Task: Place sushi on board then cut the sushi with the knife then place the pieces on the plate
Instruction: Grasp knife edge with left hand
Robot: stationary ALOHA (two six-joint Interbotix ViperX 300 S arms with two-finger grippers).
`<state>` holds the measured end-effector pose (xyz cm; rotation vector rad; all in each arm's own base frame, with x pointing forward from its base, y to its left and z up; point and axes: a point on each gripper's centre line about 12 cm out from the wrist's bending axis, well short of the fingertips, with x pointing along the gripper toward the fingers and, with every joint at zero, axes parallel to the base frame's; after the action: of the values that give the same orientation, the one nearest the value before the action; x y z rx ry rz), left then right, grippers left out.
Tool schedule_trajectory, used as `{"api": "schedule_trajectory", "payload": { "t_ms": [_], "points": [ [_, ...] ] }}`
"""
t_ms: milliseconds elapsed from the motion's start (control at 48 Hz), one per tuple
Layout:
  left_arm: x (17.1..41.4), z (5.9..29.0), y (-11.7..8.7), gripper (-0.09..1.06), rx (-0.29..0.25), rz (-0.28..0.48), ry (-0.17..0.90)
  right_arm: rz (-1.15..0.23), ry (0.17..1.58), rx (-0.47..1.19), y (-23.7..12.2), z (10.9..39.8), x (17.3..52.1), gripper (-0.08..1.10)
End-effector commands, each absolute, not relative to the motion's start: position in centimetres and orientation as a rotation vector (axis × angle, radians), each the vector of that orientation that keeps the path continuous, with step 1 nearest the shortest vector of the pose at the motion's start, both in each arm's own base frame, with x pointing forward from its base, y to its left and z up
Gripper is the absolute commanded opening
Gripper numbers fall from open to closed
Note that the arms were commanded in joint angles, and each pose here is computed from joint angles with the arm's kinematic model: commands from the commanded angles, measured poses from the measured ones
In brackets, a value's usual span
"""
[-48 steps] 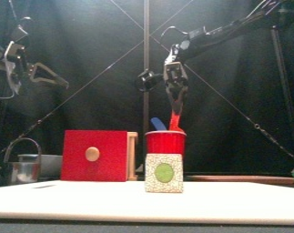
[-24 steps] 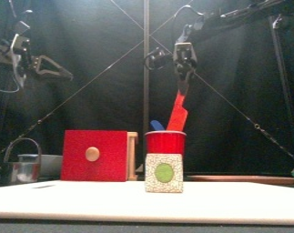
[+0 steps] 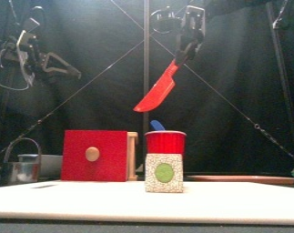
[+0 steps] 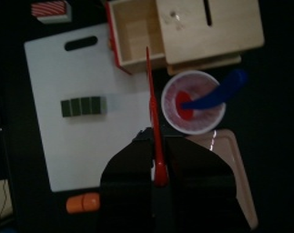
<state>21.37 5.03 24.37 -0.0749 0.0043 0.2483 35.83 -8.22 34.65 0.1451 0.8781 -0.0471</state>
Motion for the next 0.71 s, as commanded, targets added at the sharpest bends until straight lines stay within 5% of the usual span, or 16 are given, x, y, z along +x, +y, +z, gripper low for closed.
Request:
{"api": "schedule_trajectory", "payload": {
  "t_ms": [21,292,708],
  "points": [
    [22.1,25.8,4.5,0.38,-0.061,0.213,-0.033,-0.05,0.728,0.122,-6.6,34.6,35.4,0.33],
    [23.5,25.3,3.4,0.54,-0.059,0.16,-0.001,-0.09,0.433,0.112,-4.5,32.3,33.7,0.33],
    [27.4,24.3,1.1,0.93,-0.045,0.054,0.082,-0.069,0.377,0.08,-2.4,29.3,32.3,0.33]
  ]
}}
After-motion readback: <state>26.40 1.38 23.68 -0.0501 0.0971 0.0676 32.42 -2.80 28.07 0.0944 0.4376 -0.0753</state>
